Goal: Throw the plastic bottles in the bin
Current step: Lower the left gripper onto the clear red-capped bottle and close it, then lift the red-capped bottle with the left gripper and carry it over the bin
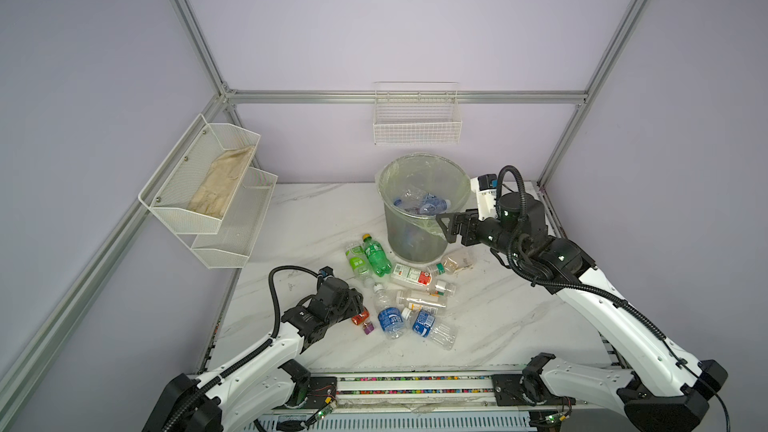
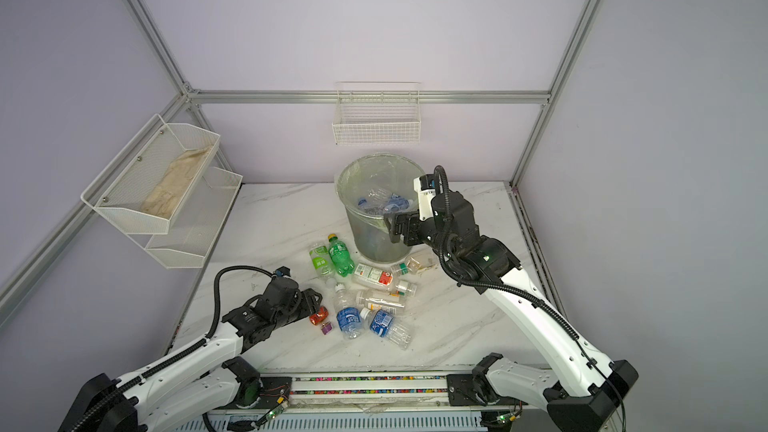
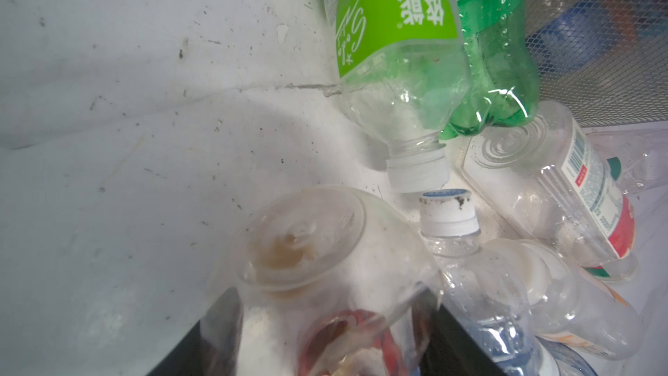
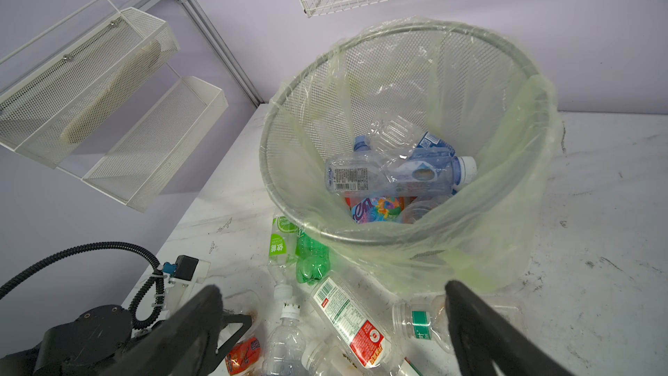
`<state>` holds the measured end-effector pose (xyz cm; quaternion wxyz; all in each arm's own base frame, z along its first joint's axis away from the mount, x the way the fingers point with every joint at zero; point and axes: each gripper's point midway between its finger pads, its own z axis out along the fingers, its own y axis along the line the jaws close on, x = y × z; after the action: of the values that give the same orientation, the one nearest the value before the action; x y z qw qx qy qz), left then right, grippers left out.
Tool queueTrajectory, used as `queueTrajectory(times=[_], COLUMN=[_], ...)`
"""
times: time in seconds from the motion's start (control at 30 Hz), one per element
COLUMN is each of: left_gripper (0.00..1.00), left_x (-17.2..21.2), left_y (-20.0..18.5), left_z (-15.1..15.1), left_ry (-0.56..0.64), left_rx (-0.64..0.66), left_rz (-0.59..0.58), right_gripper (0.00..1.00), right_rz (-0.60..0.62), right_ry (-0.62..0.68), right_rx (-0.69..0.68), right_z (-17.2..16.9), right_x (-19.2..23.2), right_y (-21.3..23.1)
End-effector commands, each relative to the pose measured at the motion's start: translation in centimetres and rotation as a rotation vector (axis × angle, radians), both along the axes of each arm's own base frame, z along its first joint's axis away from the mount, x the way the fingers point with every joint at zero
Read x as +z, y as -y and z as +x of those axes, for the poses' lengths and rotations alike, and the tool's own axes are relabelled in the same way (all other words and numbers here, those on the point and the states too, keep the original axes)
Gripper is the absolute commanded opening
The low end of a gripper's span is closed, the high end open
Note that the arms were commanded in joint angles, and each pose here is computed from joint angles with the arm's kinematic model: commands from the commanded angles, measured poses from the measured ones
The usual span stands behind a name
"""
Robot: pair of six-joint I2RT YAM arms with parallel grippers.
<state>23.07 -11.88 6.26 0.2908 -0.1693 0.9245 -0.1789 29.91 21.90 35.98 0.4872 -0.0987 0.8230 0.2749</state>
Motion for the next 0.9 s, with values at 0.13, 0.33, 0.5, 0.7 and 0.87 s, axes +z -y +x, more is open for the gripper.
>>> queueTrajectory(times=[0.13,0.33,0.5,0.7,0.87], left_gripper=[0.46,0.46,0.46,0.46,0.46], left_x=[0.0,3.1,6.8,10.8,14.3], left_y=[-0.7,-0.5,-0.4,-0.1,0.2], left_z=[-0.5,0.1,0.4,0.6,0.7], left_ry=[-0.009,0.053,0.135,0.238,0.316], left_rx=[-0.006,-0.016,-0.030,-0.055,-0.077], left_rz=[0.049,0.035,0.015,-0.029,-0.061], right_gripper=[0.98,0.97,0.98,0.98,0.97], right_rz=[0.028,0.035,0.040,0.047,0.050], right_ry=[0.023,0.024,0.028,0.035,0.033], right_rx=[0.013,0.012,0.013,0.013,0.010], right_z=[-0.2,-0.3,-0.4,-0.7,-0.9], right_x=[0.8,1.0,1.1,1.3,1.3], right_y=[-0.2,-0.2,-0.1,0.1,0.3])
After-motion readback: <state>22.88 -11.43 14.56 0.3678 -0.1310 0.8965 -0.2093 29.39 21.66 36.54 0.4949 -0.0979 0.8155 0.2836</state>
